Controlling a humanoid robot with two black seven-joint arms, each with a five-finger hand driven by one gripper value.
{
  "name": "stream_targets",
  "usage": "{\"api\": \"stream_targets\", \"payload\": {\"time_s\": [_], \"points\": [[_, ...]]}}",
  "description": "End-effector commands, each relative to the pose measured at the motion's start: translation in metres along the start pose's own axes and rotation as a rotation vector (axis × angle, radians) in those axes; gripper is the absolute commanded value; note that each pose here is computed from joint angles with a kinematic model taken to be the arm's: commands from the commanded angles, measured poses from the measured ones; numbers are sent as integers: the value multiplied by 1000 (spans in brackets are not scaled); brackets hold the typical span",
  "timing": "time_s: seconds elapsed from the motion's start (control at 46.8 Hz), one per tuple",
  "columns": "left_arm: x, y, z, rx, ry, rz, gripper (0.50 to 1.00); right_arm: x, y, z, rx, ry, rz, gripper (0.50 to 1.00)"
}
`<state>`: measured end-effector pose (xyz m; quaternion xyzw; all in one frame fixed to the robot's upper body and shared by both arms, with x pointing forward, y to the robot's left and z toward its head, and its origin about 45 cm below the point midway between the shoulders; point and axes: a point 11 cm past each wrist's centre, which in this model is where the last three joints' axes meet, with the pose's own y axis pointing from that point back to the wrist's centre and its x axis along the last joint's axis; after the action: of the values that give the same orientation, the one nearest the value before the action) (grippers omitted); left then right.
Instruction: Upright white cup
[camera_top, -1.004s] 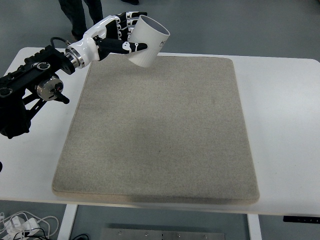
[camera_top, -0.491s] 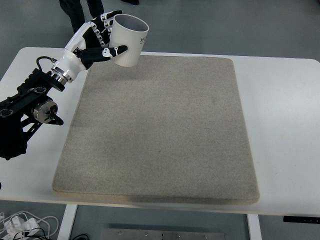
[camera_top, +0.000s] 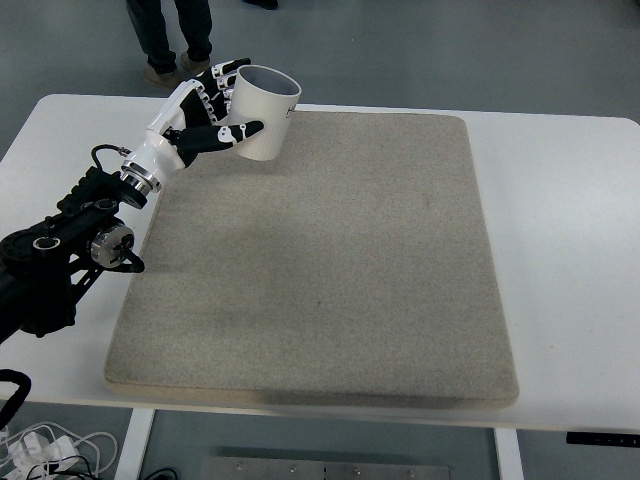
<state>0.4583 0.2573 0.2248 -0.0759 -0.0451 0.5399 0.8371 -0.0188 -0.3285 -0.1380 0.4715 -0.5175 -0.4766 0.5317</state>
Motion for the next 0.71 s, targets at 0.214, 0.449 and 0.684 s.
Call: {"api": "stream_targets", "payload": {"time_s": [0.214, 0.449, 0.684], "points": [[-3, 11, -19, 50, -56, 1, 500, 0, 0, 0, 0, 0, 0, 952], [-12, 17, -33, 91, -117, -17, 500, 0, 0, 0, 1, 0, 0, 952], [-23, 21, -47, 132, -194, -20, 500, 0, 0, 0, 0, 0, 0, 952]]}}
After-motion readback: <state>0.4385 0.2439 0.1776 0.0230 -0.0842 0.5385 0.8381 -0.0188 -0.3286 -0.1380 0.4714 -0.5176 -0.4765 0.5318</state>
